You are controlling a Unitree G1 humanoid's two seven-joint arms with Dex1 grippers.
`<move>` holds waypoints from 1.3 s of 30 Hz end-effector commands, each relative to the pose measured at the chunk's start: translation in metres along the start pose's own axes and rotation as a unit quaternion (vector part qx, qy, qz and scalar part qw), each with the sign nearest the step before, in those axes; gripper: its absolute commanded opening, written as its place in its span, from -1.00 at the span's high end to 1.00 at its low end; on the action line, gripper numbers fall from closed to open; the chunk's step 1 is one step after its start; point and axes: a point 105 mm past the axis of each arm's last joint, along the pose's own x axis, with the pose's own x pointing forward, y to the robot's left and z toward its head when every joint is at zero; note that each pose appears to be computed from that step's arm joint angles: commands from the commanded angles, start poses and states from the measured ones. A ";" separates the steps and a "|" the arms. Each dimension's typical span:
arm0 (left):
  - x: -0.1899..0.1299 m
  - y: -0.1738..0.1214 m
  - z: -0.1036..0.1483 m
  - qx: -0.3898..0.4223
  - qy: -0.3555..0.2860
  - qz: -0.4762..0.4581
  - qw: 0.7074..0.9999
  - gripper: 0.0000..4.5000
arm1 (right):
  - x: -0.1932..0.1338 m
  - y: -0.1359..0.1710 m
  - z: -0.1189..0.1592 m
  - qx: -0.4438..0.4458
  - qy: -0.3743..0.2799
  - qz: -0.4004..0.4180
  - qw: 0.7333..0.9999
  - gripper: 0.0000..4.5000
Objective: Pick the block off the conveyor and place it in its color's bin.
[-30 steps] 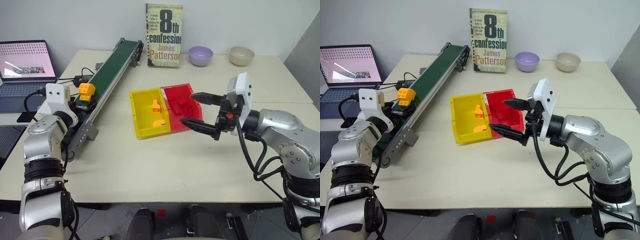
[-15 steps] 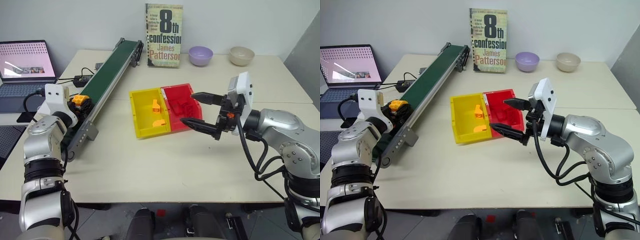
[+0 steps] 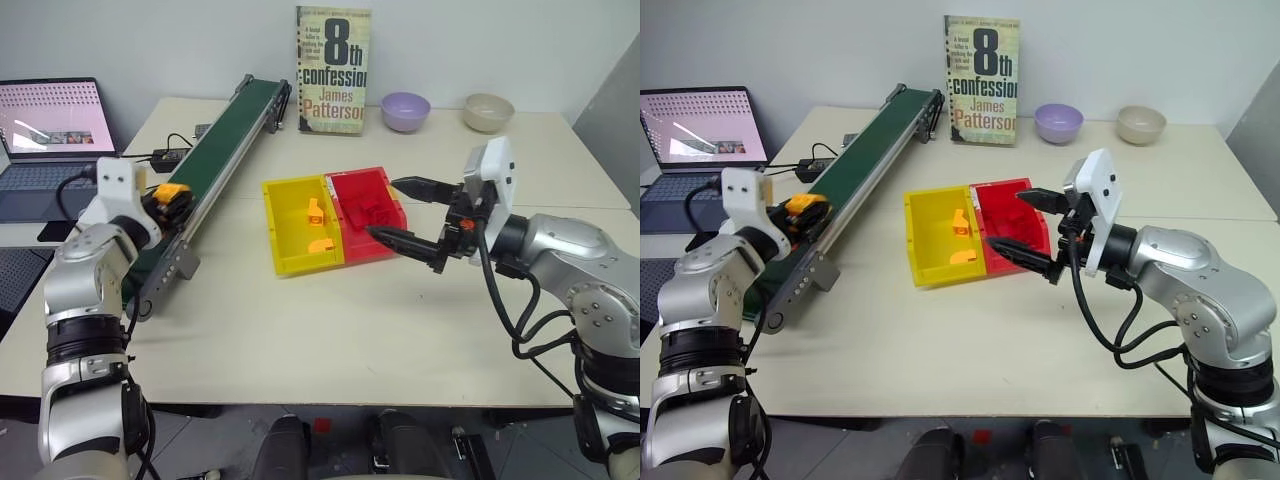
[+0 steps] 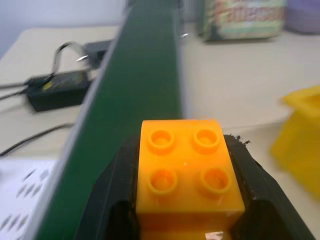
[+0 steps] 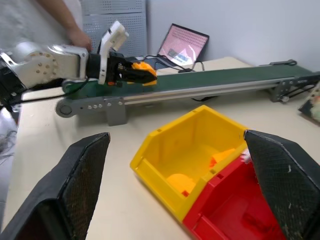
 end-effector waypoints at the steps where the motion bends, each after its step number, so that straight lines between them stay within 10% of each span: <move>1: 0.015 -0.071 0.031 0.035 -0.014 -0.170 0.985 0.31 | -0.015 0.000 0.004 -0.028 0.007 -0.036 0.999 -1.00; 12: 0.053 -0.119 0.009 0.128 0.035 -0.288 0.948 0.31 | -0.019 0.018 -0.010 -0.029 0.031 -0.057 0.997 -1.00; 26: 0.060 -0.099 0.019 0.134 0.024 -0.289 0.948 -0.99 | -0.026 0.019 -0.011 -0.030 0.042 -0.072 0.996 -1.00; 39: -0.040 -0.065 0.015 0.195 0.133 -0.337 0.912 -0.99 | -0.041 -0.013 -0.023 -0.054 0.117 0.001 0.992 -1.00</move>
